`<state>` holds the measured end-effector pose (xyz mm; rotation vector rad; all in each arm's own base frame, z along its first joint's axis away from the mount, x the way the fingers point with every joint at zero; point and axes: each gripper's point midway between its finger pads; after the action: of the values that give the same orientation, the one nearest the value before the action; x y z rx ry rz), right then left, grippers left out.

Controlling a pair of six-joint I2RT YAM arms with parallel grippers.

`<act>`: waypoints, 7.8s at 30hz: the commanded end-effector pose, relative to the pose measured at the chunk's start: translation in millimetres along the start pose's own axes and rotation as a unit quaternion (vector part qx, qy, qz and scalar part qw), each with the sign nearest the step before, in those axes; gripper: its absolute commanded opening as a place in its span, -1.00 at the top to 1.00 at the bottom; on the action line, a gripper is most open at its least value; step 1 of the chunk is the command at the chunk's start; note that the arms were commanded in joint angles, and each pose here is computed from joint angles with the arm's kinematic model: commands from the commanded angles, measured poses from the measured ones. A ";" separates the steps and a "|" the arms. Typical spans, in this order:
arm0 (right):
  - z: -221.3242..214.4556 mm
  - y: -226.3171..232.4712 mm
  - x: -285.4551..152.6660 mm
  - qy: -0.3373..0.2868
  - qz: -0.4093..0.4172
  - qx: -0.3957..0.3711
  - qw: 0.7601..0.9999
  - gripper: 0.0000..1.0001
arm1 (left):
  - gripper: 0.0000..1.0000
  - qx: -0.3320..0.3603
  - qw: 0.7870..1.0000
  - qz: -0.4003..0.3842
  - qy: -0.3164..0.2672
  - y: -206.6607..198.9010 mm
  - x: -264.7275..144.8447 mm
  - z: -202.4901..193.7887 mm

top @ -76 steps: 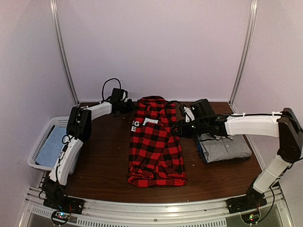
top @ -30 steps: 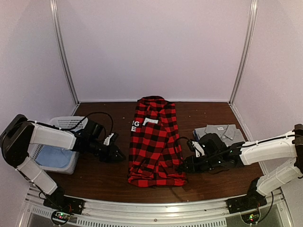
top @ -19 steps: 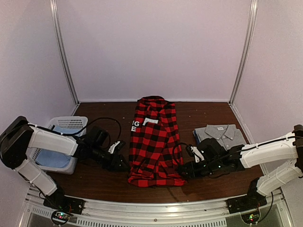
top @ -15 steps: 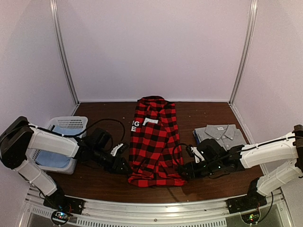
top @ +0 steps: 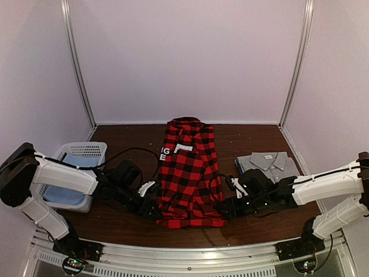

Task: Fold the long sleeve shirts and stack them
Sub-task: Pick up the rectangle-folded shirt from the center of the board, then fold the rectangle-folded shirt at the center of the board.

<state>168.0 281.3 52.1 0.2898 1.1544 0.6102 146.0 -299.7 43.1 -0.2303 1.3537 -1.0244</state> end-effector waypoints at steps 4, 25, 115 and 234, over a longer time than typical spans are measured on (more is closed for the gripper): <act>9.7 6.0 0.1 -0.021 0.000 -0.011 1.000 0.05 | 0.11 0.034 0.998 0.042 -0.008 2.1 -2.6 7.1; 9.9 8.1 -1.8 -0.026 -0.007 -0.026 0.999 0.04 | 0.18 0.071 0.992 0.090 0.053 9.3 9.6 -7.8; 1.6 1.3 -9.6 -0.034 -0.007 0.023 0.999 -0.07 | 0.77 -0.078 0.996 0.023 0.038 -25.9 -15.7 16.4; 210.4 -31.1 54.8 -0.173 0.107 0.163 0.965 1.00 | 1.00 -0.324 0.914 -0.101 -0.220 96.8 -36.4 194.4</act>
<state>372.7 306.8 66.6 0.7910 0.9306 0.5045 351.2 -298.5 43.5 -1.0596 1.2978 -0.5909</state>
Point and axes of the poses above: each gripper's point midway between its finger pads, its own x axis out along the fingers, its own y axis along the line the jaws close on, z = x × y, and after that the axes turned 2 degrees about x, right-handed
